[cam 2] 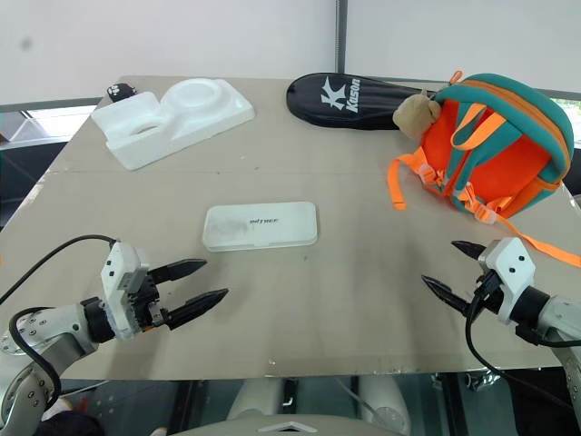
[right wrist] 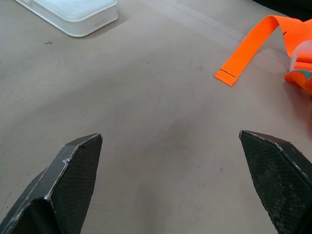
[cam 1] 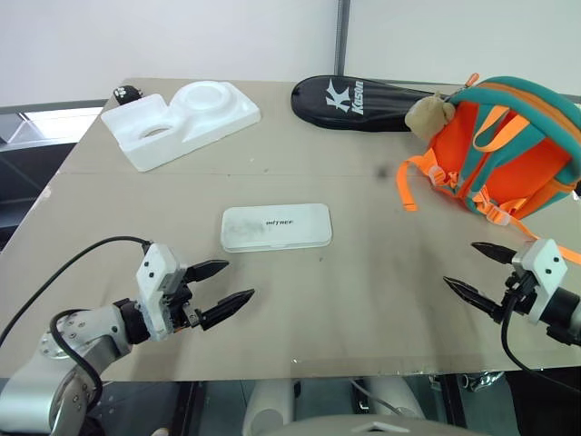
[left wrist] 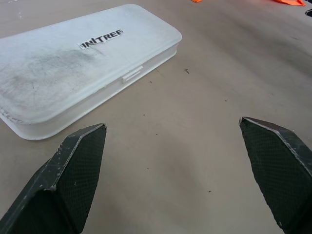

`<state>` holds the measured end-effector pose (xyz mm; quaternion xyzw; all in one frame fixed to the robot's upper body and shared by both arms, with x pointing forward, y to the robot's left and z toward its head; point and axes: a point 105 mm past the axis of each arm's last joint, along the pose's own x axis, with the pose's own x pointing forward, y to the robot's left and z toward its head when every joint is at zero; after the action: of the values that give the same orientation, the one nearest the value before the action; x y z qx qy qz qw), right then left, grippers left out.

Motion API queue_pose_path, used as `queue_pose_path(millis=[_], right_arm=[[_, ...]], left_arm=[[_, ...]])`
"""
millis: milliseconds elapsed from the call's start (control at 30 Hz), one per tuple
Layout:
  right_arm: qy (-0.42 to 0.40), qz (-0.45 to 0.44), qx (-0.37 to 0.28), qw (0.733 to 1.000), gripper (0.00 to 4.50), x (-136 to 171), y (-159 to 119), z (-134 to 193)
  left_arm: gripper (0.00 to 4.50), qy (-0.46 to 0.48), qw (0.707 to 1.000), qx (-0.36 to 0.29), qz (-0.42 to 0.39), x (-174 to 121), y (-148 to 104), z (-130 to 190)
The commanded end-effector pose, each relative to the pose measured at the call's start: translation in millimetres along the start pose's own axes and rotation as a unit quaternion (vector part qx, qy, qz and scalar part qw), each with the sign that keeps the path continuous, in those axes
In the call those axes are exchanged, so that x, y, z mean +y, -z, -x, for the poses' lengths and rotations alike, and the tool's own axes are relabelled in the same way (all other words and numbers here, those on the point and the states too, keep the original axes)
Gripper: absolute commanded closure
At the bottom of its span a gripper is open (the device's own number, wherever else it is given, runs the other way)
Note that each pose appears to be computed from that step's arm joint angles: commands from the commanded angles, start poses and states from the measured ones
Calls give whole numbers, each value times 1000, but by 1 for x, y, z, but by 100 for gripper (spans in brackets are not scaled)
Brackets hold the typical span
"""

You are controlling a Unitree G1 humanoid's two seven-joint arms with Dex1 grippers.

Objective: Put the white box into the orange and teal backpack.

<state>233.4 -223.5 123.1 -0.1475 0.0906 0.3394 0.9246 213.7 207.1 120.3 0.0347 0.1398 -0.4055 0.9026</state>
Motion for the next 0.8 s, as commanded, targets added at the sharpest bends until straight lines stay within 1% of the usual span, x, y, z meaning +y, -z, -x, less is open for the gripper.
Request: queue_pose_path(millis=[33,133,267,333,367,433,500,533,567,600,633,700,800], right_arm=[[9,21,-34,999,5,7,-20,-16],[59,50,-47,996,5,13,-40,-45],[33,-13,-89,995,5,25,-60,-76],[24,-42,-87,995,5,28,-62,-91],[31,-43,-79,995,28,27,-61,-98],[34,-52,-70,996,79,29,-64,-125],[33,-43,-55,997,176,34,-66,-150],[33,-35,-49,998,212,35,-66,-156],[36,-25,-38,998,274,36,-65,-166],[41,-17,-26,999,317,37,-63,-176],[48,-9,-12,999,366,38,-61,-188],[47,13,3,999,450,41,-59,-203],[26,33,12,999,450,50,-56,-217]], left_arm=[[0,-12,1000,-21,16,3,-9,-2],[0,-76,992,-57,87,20,-16,-3],[0,-137,977,-94,134,41,-26,1],[0,-159,968,-111,157,50,-30,3],[26,-180,964,-112,161,57,-30,4],[76,-233,947,-129,181,79,-36,9],[171,-289,931,-119,189,100,-36,14],[206,-307,925,-112,192,106,-35,15],[268,-333,922,-85,178,114,-29,17],[306,-349,921,-63,165,119,-25,18],[356,-359,921,-39,148,123,-20,18],[445,-361,924,-12,127,126,-16,13],[445,-339,934,0,112,122,-18,-2]])
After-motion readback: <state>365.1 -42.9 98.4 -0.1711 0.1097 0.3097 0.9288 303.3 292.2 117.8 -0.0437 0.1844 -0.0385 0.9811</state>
